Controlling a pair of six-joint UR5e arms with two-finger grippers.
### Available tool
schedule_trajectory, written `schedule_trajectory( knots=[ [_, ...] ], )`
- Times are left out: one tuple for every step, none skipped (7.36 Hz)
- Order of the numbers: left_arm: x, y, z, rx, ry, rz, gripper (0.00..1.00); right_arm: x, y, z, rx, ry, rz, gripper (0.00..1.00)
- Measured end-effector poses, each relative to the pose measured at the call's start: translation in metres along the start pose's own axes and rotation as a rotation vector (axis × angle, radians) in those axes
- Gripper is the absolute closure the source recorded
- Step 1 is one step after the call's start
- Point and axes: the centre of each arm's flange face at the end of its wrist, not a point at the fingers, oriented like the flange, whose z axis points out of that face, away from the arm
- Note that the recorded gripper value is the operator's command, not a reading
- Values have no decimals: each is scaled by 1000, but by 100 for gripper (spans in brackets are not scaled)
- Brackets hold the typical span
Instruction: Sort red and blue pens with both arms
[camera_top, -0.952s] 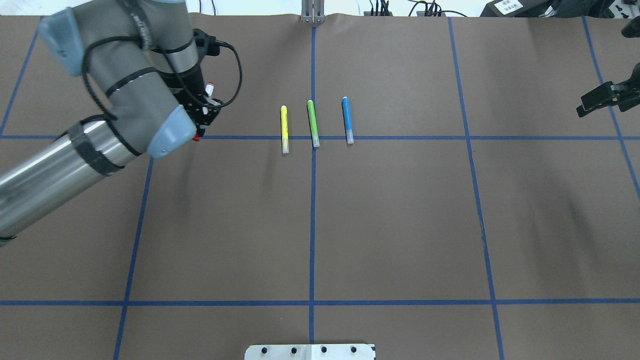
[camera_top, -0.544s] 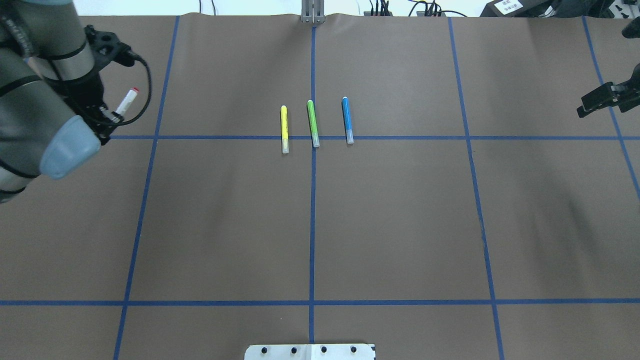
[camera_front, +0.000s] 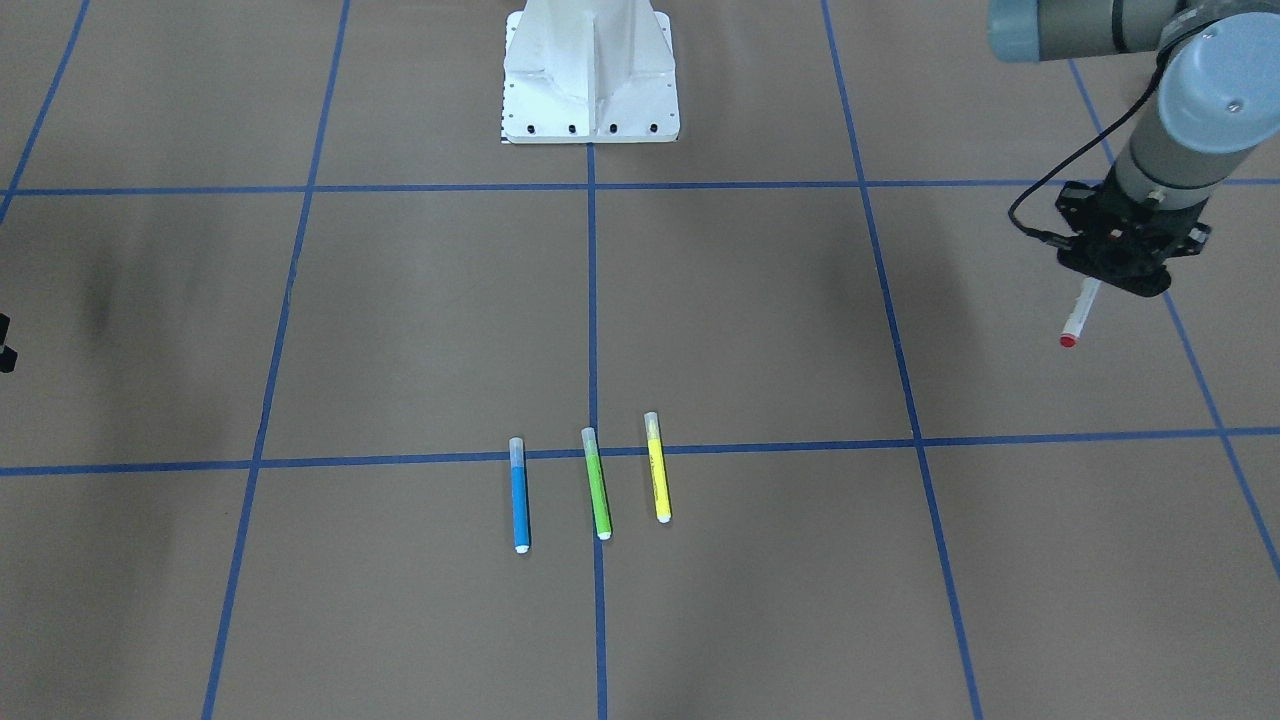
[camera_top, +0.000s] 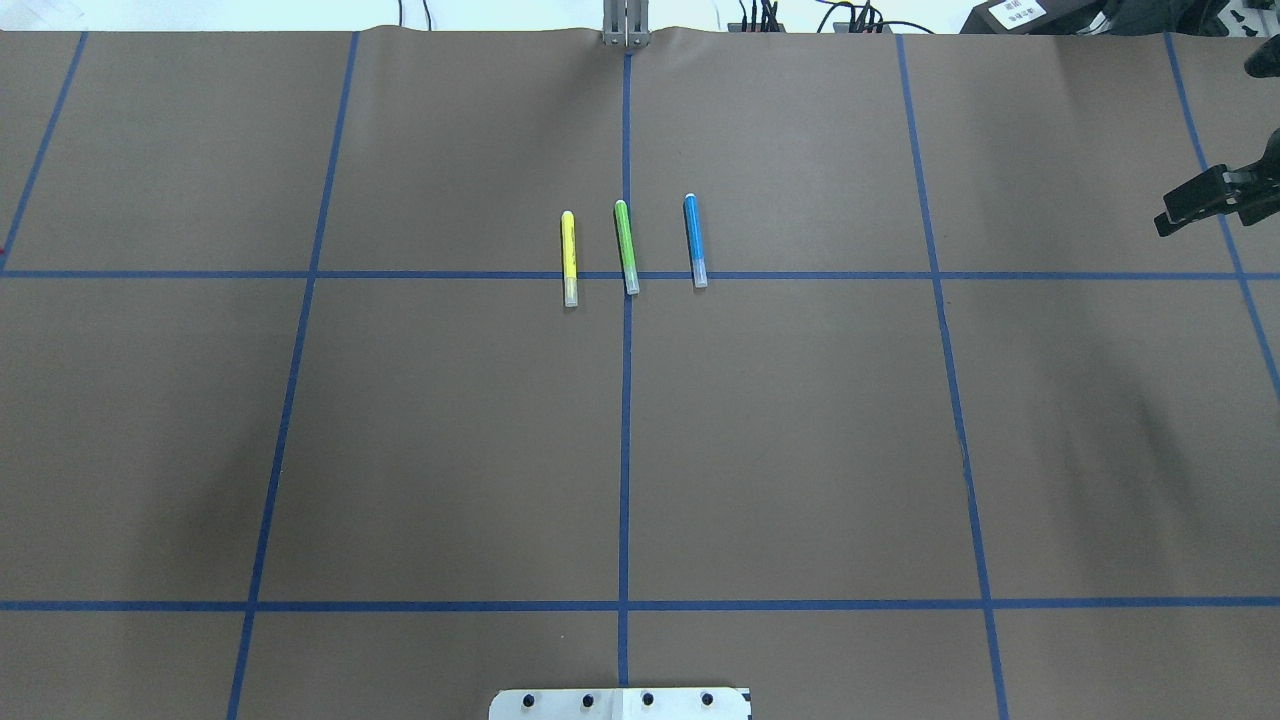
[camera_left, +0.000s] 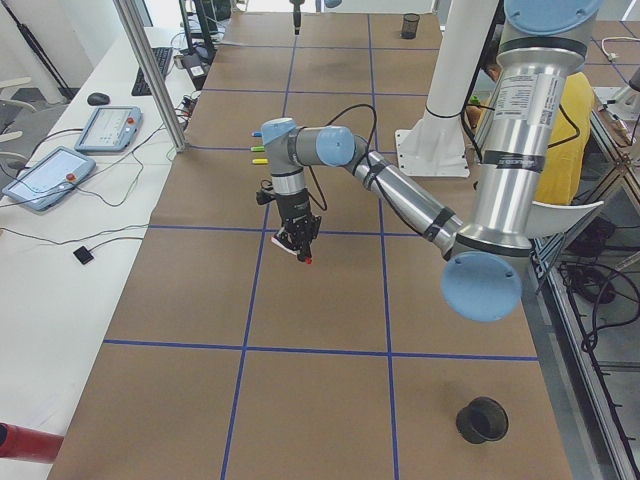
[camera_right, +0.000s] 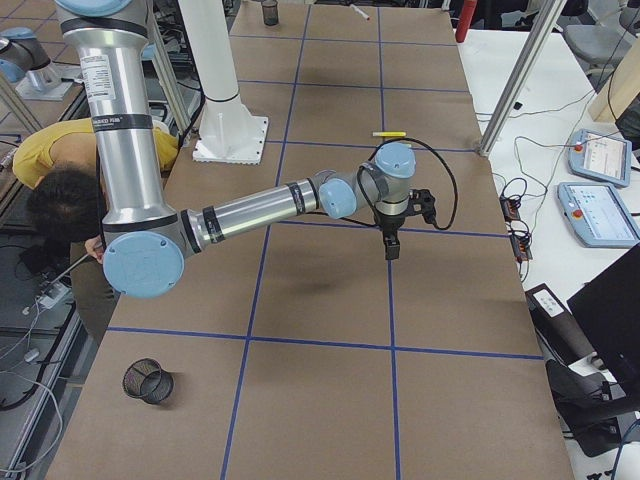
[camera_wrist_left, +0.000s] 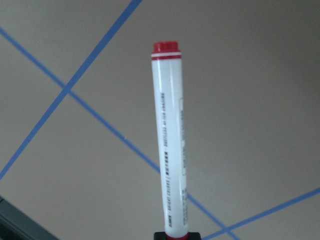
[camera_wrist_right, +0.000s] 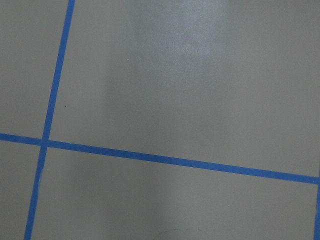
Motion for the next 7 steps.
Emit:
schedule_trajectory(
  knots=[
    [-19,53,27,-30,-42,7,100,0,0,0,-1,0,0,0],
    [-24,108,65,-48,-88,2,100,0,0,0,-1,0,0,0],
    [-17,155,99,-60,-121,10,100,0,1,1,-2,-1,-1,0],
    [-9,193,121,-95,-149,36,100,0,1,1,-3,0,0,0],
    [-3,223,135,-151,-172,65,100,0,1,2,-4,0,0,0],
    [4,250,146,-219,-199,93,100,0,2,2,-4,0,0,0],
    [13,278,157,-283,-227,128,100,0,2,2,-4,0,-1,0]
  ],
)
